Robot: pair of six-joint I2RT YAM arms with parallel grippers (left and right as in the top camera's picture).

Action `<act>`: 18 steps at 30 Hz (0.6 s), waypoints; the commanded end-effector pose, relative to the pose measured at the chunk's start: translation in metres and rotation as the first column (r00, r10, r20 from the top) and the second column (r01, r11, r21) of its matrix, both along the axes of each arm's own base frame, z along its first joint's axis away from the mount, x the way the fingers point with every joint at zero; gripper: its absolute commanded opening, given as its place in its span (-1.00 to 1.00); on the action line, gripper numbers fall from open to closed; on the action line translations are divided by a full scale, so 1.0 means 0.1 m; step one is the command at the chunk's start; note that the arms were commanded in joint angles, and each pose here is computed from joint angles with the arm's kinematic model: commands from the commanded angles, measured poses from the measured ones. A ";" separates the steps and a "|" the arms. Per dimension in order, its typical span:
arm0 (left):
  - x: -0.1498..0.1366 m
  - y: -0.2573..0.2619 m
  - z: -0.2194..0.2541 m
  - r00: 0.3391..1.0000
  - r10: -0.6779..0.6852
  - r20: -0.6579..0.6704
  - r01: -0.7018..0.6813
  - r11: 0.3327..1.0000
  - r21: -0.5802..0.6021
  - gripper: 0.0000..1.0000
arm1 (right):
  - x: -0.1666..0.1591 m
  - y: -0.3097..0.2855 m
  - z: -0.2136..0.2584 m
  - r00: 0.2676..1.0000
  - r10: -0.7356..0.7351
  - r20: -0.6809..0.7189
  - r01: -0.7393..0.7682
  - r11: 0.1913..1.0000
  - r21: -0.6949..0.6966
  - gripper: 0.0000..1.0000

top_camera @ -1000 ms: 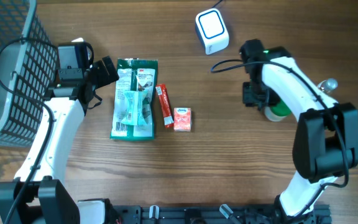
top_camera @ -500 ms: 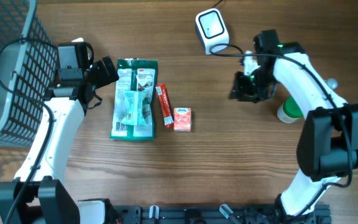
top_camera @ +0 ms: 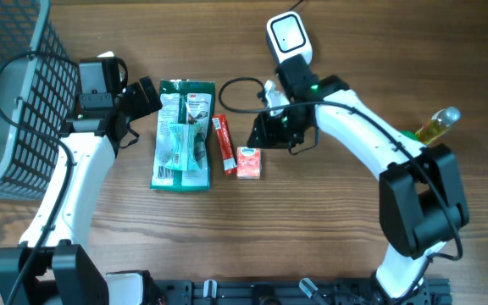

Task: Scan the item barcode
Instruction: 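Move the right gripper over the Kleenex tissue pack, then lower the right gripper around the Kleenex pack and close it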

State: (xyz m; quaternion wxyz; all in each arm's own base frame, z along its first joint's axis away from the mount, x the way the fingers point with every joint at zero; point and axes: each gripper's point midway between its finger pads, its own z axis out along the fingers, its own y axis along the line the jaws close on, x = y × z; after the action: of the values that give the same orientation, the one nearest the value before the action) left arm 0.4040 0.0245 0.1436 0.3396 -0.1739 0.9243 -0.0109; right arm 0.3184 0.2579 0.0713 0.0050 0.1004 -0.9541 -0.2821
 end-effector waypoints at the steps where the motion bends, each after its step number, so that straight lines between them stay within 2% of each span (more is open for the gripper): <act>1: 0.02 0.03 0.05 1.000 0.003 0.012 -0.003 1.000 0.013 1.00 | 0.01 -0.10 -0.13 0.997 -0.076 0.002 0.076 0.991 -0.107 -0.25; 3: 0.02 0.03 0.05 1.000 0.003 0.012 -0.003 1.000 0.013 1.00 | 0.00 -0.10 -0.14 0.997 -0.080 -0.002 0.079 0.990 -0.114 -0.38; 11: 0.02 0.03 0.05 1.000 0.003 0.012 -0.003 1.000 0.013 1.00 | -0.21 -0.14 -0.45 0.991 -0.111 -0.068 0.104 0.989 -0.105 -0.35; 18: 0.02 0.03 0.05 1.000 0.003 0.012 -0.003 1.000 0.013 1.00 | -0.22 -0.08 -0.45 0.992 -0.100 -0.074 0.096 0.993 -0.062 -0.35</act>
State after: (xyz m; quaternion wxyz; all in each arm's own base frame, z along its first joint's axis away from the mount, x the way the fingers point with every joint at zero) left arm 0.4040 0.0245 0.1436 0.3396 -0.1739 0.9243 -0.0109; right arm 0.3014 0.2459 0.0272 0.0203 0.0458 -0.9677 -0.2472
